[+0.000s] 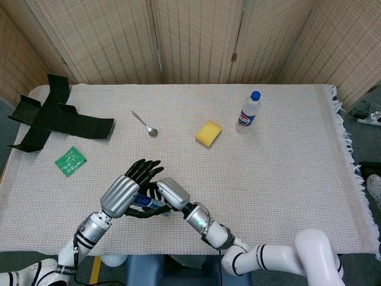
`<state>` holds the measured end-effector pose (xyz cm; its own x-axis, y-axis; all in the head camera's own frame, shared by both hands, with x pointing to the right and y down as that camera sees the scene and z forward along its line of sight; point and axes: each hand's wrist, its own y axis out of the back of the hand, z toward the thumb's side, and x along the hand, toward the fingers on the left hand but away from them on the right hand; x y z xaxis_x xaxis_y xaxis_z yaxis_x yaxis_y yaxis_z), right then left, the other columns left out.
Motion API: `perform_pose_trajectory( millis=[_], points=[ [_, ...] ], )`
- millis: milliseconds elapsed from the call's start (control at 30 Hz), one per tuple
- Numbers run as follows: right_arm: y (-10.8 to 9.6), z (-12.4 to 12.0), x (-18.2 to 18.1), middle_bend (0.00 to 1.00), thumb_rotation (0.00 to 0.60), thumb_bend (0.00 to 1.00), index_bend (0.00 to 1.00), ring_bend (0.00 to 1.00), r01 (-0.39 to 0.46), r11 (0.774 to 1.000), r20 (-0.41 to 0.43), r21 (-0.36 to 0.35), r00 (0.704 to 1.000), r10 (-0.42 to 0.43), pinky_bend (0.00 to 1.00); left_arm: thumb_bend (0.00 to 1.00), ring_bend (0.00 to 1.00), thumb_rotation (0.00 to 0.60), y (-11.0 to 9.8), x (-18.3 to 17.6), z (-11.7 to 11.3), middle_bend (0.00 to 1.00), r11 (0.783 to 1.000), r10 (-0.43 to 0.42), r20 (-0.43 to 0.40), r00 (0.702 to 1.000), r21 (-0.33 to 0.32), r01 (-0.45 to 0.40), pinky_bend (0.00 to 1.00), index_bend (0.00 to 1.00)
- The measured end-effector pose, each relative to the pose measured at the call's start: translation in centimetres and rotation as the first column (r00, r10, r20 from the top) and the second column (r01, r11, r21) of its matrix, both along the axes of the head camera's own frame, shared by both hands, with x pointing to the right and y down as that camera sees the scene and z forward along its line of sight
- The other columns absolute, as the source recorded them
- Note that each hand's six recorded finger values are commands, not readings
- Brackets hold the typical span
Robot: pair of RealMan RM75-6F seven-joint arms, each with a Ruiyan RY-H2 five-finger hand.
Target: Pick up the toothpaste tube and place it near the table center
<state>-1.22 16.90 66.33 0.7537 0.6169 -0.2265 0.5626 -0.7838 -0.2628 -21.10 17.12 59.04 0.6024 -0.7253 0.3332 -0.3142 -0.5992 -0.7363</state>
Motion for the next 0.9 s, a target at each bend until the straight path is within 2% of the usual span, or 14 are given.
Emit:
perform_pose_trajectory(
  millis=[267, 500, 600, 700, 800, 900],
  points=[
    [0.1, 0.2, 0.1, 0.68, 0.600, 0.92, 0.77, 0.74, 0.004, 1.000, -0.008, -0.003, 1.000, -0.004, 0.65, 0.13, 0.00, 0.000, -0.1, 0.0, 0.2, 0.05, 1.000, 0.001, 0.023, 1.000, 0.019, -0.001, 0.00, 0.00],
    [-0.1, 0.8, 1.1, 0.68, 0.600, 0.92, 0.77, 0.73, 0.019, 1.000, -0.047, 0.012, 0.999, -0.018, 0.65, 0.13, 0.00, 0.000, -0.6, -0.5, -0.4, 0.05, 0.999, -0.037, -0.026, 0.999, 0.005, 0.037, 0.00, 0.00],
    [-0.4, 1.1, 1.9, 0.68, 0.600, 0.92, 0.77, 0.72, 0.040, 0.999, -0.089, 0.029, 0.995, -0.037, 0.65, 0.13, 0.00, 0.000, -1.2, -1.4, -0.7, 0.05, 0.998, -0.067, -0.051, 0.996, -0.001, 0.067, 0.00, 0.00],
    [-0.8, 1.6, 2.6, 0.67, 0.600, 0.92, 0.76, 0.71, 0.076, 0.996, -0.152, 0.055, 0.986, -0.067, 0.65, 0.13, 0.00, 0.000, -1.7, -3.0, -0.7, 0.05, 0.995, -0.102, -0.041, 0.994, 0.006, 0.102, 0.00, 0.00],
    [-1.2, 2.2, 3.2, 0.65, 0.600, 0.91, 0.75, 0.70, 0.122, 0.988, -0.237, 0.096, 0.967, -0.097, 0.63, 0.13, 0.00, 0.000, -1.9, -4.4, -0.5, 0.05, 0.991, -0.132, -0.023, 0.991, 0.006, 0.132, 0.00, 0.00],
    [-1.7, 2.8, 3.7, 0.63, 0.600, 0.91, 0.72, 0.69, 0.185, 0.971, -0.343, 0.152, 0.931, -0.123, 0.60, 0.13, 0.00, 0.000, -1.8, -5.4, -0.2, 0.05, 0.989, -0.149, -0.003, 0.989, 0.003, 0.149, 0.00, 0.00]
  ],
)
